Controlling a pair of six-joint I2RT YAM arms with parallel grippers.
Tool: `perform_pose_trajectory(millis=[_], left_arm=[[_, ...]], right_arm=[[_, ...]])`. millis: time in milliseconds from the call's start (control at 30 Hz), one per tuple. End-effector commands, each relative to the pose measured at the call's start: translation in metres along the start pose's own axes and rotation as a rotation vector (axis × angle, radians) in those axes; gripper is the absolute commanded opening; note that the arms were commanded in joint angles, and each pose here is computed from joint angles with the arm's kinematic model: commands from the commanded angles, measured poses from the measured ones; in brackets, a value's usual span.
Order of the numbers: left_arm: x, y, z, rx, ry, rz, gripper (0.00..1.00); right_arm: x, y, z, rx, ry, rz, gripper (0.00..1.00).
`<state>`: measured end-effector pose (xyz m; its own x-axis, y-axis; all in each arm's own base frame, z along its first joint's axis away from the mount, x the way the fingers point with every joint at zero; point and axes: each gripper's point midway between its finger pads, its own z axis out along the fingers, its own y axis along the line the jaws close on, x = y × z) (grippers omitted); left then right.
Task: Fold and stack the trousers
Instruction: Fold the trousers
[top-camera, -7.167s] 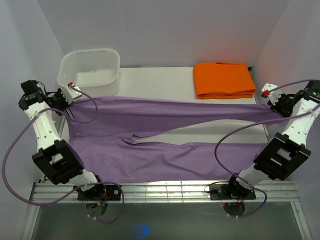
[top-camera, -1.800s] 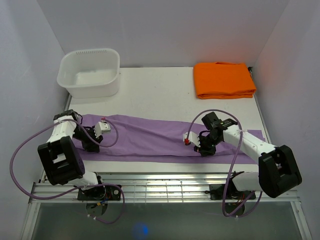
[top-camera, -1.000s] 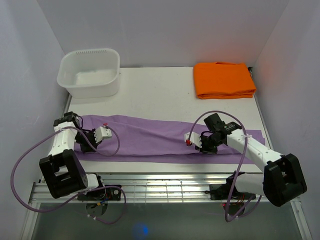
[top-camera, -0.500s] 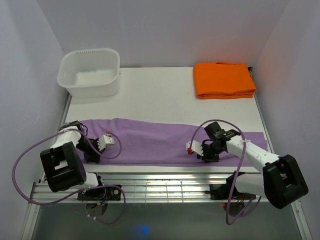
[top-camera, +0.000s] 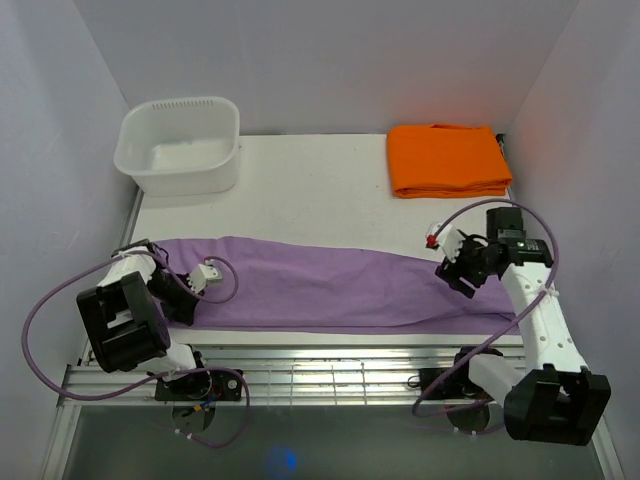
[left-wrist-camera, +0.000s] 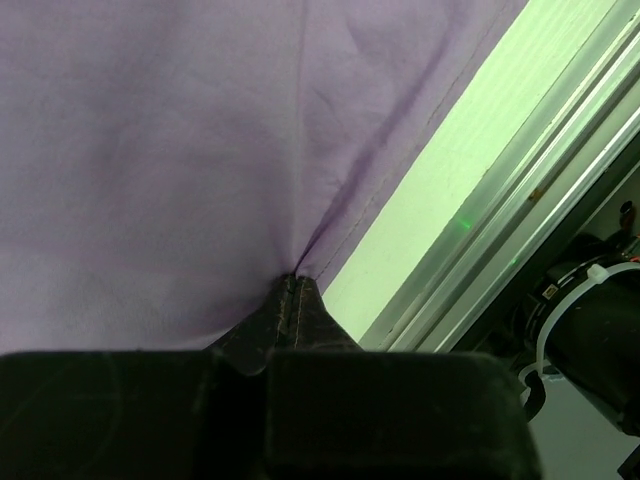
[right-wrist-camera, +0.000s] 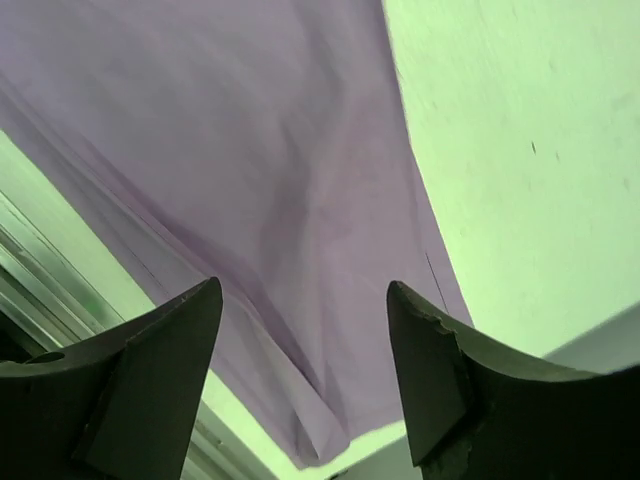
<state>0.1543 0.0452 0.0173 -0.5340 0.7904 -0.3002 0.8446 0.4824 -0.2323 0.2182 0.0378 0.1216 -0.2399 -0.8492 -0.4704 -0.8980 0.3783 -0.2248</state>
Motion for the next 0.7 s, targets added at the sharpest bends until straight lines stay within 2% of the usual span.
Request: perform_pose_trajectory(millis=[0, 67, 133, 200, 267, 300, 333, 433, 567, 667], left_arm=[[0.023, 0.045, -0.007, -0.144, 0.111, 0.035, 0.00], [0.027, 0.055, -0.009, -0.159, 0.124, 0.008, 0.00], [0.030, 0.062, -0.013, -0.167, 0.124, -0.031, 0.04], [0.030, 0.060, -0.011, -0.136, 0.104, -0.060, 0.09], [0.025, 0.060, -0.013, -0.114, 0.078, -0.071, 0.17], [0.022, 0.059, -0.014, -0.106, 0.065, -0.072, 0.20], [0.019, 0.059, -0.015, -0.102, 0.050, -0.072, 0.26], [0.009, 0.056, -0.018, -0.085, 0.006, -0.068, 0.32], [0.012, 0.053, -0.018, -0.082, 0.018, -0.069, 0.34], [0.015, 0.050, -0.017, -0.085, 0.030, -0.065, 0.34]], right_arm=[[0.027, -0.001, -0.024, -0.045, 0.027, 0.129, 0.72], [0.046, -0.014, -0.034, -0.050, 0.037, 0.234, 0.71], [0.061, -0.017, -0.039, -0.079, 0.051, 0.279, 0.65], [0.088, -0.022, -0.045, -0.107, 0.096, 0.251, 0.58], [0.117, -0.017, -0.046, -0.115, 0.162, 0.198, 0.54], [0.129, -0.025, -0.044, -0.090, 0.189, 0.107, 0.52], [0.139, -0.022, -0.043, -0.090, 0.215, 0.079, 0.52], [0.159, -0.014, -0.033, -0.127, 0.265, -0.016, 0.52], [0.167, -0.022, -0.022, -0.135, 0.263, -0.071, 0.55], [0.174, -0.044, -0.017, -0.108, 0.268, -0.068, 0.55]])
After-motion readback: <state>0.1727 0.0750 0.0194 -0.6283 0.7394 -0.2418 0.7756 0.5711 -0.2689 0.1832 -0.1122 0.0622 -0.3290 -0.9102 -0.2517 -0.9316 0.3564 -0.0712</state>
